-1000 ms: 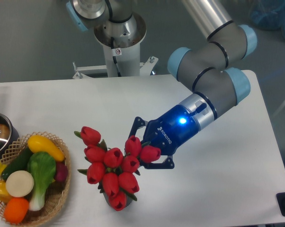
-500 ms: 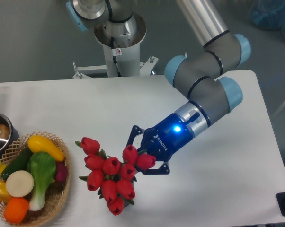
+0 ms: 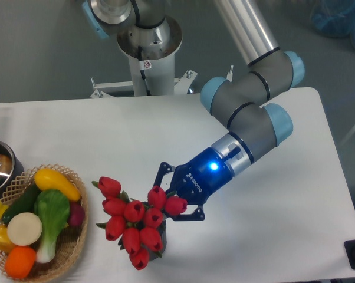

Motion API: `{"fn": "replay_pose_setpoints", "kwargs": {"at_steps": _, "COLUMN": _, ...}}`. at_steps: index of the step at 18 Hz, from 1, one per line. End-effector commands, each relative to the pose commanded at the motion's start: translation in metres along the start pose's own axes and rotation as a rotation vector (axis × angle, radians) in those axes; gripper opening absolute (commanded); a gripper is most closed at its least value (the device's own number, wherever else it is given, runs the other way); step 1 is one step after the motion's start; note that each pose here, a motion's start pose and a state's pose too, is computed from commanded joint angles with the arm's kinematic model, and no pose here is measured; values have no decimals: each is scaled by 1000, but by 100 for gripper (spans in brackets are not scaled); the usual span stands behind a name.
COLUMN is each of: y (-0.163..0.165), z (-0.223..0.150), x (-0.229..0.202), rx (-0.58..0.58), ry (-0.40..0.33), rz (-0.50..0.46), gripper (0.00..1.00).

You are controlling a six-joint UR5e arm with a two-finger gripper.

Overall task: Insert the flowers into the vase
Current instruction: 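Push the tulips deeper into the vase and open the gripper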

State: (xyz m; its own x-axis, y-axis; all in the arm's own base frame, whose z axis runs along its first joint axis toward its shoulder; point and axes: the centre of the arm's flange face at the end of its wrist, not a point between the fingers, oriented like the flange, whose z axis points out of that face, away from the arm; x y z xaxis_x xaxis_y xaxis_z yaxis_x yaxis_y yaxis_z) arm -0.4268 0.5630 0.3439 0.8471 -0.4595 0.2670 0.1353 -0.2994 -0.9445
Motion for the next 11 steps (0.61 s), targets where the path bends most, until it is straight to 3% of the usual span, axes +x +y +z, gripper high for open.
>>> {"fn": "replay_pose_setpoints", "kwargs": {"at_steps": 5, "y": 6, "z": 3, "x": 1, "rx": -2, "ry": 5, "rz": -11, "gripper": 27}}
{"fn": "replay_pose_setpoints", "kwargs": {"at_steps": 11, "y": 11, "z": 4, "x": 1, "rx": -4, "ry": 6, "rz": -19, "gripper": 52}}
